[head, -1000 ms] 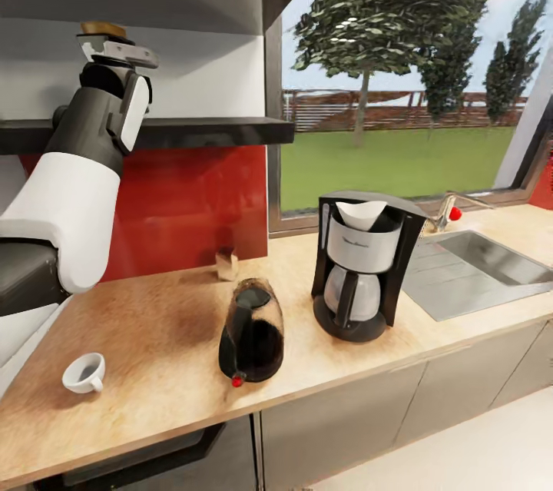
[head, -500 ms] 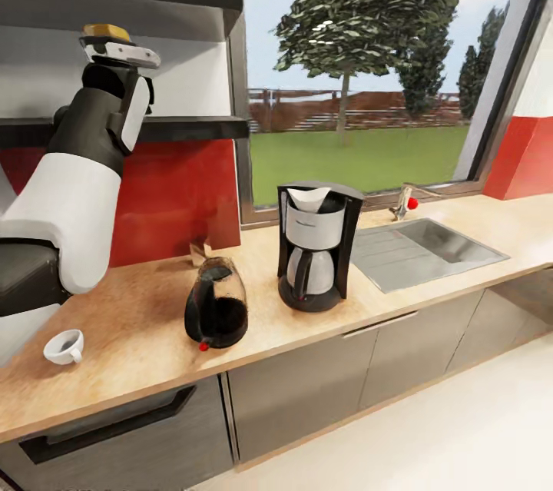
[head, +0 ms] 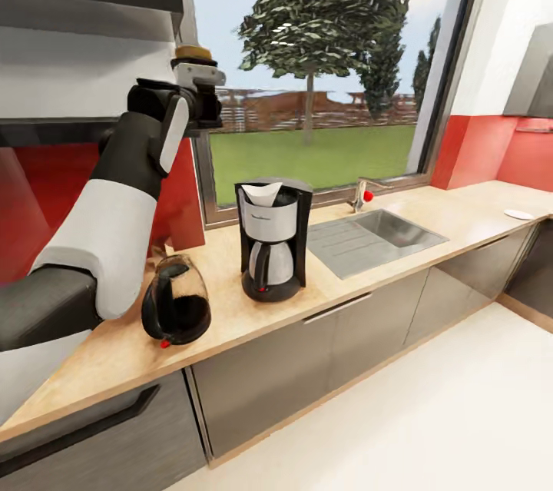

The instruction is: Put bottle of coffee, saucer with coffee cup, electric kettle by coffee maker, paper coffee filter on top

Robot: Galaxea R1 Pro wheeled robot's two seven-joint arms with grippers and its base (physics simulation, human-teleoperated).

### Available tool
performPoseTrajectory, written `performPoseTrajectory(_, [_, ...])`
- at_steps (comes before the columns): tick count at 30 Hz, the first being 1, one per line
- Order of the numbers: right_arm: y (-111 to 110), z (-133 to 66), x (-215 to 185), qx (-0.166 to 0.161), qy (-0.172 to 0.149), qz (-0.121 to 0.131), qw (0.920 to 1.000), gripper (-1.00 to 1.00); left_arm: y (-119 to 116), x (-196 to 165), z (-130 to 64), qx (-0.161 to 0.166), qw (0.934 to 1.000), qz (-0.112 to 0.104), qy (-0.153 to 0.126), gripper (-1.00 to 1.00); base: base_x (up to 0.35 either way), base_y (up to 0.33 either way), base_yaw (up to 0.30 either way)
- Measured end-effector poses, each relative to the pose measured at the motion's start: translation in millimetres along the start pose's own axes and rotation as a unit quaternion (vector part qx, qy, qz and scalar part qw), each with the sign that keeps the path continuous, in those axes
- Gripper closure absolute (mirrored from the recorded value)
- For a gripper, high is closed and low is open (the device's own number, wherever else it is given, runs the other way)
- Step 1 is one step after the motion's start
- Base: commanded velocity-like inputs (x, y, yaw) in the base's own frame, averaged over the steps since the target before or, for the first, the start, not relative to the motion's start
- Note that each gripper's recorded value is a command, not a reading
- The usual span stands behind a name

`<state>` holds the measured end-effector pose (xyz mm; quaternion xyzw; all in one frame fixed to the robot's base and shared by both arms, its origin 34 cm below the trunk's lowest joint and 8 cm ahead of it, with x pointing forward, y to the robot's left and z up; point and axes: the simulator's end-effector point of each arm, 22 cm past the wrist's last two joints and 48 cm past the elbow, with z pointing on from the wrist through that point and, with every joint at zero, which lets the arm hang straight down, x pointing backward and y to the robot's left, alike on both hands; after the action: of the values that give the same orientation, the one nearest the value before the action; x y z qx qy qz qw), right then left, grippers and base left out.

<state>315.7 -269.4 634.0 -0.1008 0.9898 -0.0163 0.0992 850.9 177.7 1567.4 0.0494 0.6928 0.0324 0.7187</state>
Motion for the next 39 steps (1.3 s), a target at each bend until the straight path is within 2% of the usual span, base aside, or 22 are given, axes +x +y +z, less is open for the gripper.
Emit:
performPoseTrajectory(4, [0.0, 0.0, -0.7, 0.000, -0.001, 0.000, 1.0000, -1.00, -25.4, -3.3, -3.7, 0.049, 0.9988, 0.001, -0.005, 1.00, 0.000, 0.000, -0.261])
performPoseTrajectory(8, [-0.1, 0.0, -1.1, 0.000, -0.001, 0.000, 1.0000, -1.00, -37.9, -3.2, -5.6, 0.075, 0.9972, 0.004, -0.005, 1.00, 0.000, 0.000, -0.252])
performPoseTrajectory(10, [-0.3, 0.0, -1.5, 0.001, -0.002, 0.000, 1.0000, -1.00, -48.7, -4.2, -7.8, 0.094, 0.9955, -0.002, -0.005, 1.00, 0.000, 0.000, -0.111])
performPoseTrajectory(15, [-0.2, -0.1, -2.2, 0.000, -0.003, 0.000, 1.0000, -1.00, -59.4, -4.1, -9.8, 0.111, 0.9937, -0.011, -0.004, 1.00, 0.000, 0.000, -0.035])
performPoseTrajectory(20, [-0.2, 0.0, -3.3, 0.000, -0.004, 0.000, 1.0000, -1.00, -65.1, 15.1, -7.8, 0.119, 0.9928, -0.017, 0.007, 1.00, 0.000, 0.000, -0.006])
performPoseTrajectory(23, [-0.2, -0.2, -4.5, 0.000, -0.006, 0.000, 1.0000, -1.00, -64.6, 31.8, -13.6, 0.116, 0.9931, -0.020, 0.003, 1.00, 0.000, 0.000, 0.000])
performPoseTrajectory(26, [-0.8, -0.7, -18.8, 0.000, -0.037, -0.001, 0.9993, -1.00, -62.7, 50.5, -22.6, 0.111, 0.9936, -0.020, -0.005, 1.00, 0.000, 0.000, 0.000])
performPoseTrajectory(30, [-1.1, -1.7, -28.3, 0.000, -0.059, -0.002, 0.9982, -1.00, -54.8, 65.0, -26.9, 0.091, 0.9958, -0.007, -0.006, 1.00, 0.000, 0.000, 0.000])
performPoseTrajectory(34, [-1.8, -1.9, -30.3, 0.000, -0.064, -0.002, 0.9980, -1.00, -47.6, 74.8, -30.6, 0.075, 0.9972, 0.002, -0.007, 1.00, -0.020, -0.015, 0.000])
performPoseTrajectory(39, [-2.3, -1.9, -30.7, 0.001, -0.065, -0.002, 0.9979, -1.00, -45.6, 82.0, -33.4, 0.071, 0.9975, 0.005, -0.006, 1.00, -0.151, -0.159, 0.000])
